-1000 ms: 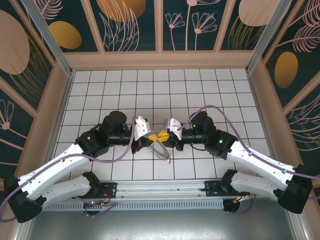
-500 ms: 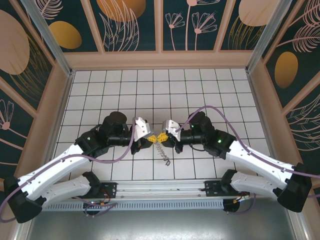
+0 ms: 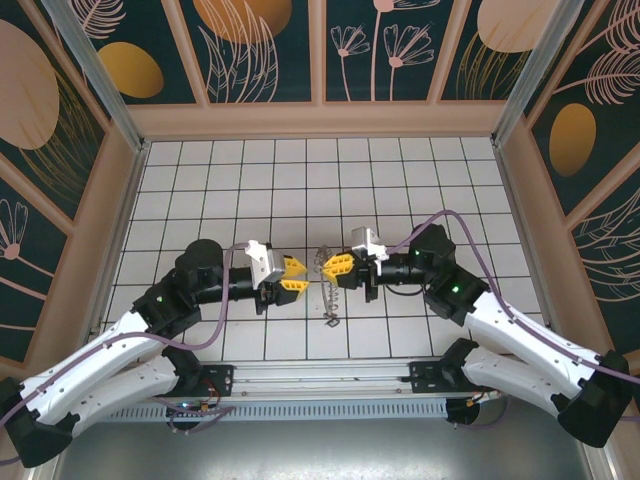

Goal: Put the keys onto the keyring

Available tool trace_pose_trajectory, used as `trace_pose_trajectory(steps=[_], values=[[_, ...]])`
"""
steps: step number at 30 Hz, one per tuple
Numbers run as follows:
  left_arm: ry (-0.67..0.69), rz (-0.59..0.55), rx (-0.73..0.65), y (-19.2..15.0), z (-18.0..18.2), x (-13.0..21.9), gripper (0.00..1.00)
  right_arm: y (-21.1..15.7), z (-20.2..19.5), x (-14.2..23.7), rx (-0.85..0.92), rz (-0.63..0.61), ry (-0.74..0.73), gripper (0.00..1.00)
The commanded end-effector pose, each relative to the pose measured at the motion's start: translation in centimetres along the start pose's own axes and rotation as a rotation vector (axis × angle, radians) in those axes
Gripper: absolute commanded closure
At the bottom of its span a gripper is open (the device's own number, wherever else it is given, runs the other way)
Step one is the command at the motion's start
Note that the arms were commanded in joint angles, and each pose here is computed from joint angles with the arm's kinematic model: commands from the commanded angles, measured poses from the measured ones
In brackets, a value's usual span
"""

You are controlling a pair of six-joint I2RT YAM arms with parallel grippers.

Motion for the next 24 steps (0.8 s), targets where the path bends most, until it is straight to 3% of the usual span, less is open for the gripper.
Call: trace_pose_trajectory(steps=[1, 15, 24], values=[[-0.026, -0.093, -0.024, 1.7, -0.2, -0.1, 0.67, 1.6, 1.2, 0.2, 0.035, -0.092, 0.082, 1.00], [-0.066, -0.135, -0.012, 2.2, -0.1, -1.2, 0.70, 1.3, 1.5, 0.2, 0.036, -0.128, 0.121, 1.00], [-0.078, -0.149, -0.011, 2.4, -0.1, -1.5, 0.96, 1.1, 1.8, 0.4, 0.048, -0.149, 0.136, 1.00]])
Point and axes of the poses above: each hand's point on the last joint's axis, 136 mm out from that joint toward the fingers, its own x axis back along the fingers, its own z axis along the line the jaws close on, y = z × x, the point moved 3 cm from there along x, back along the fingers, and after that the axes turned 10 degrees about -x, right-handed, at the moved point
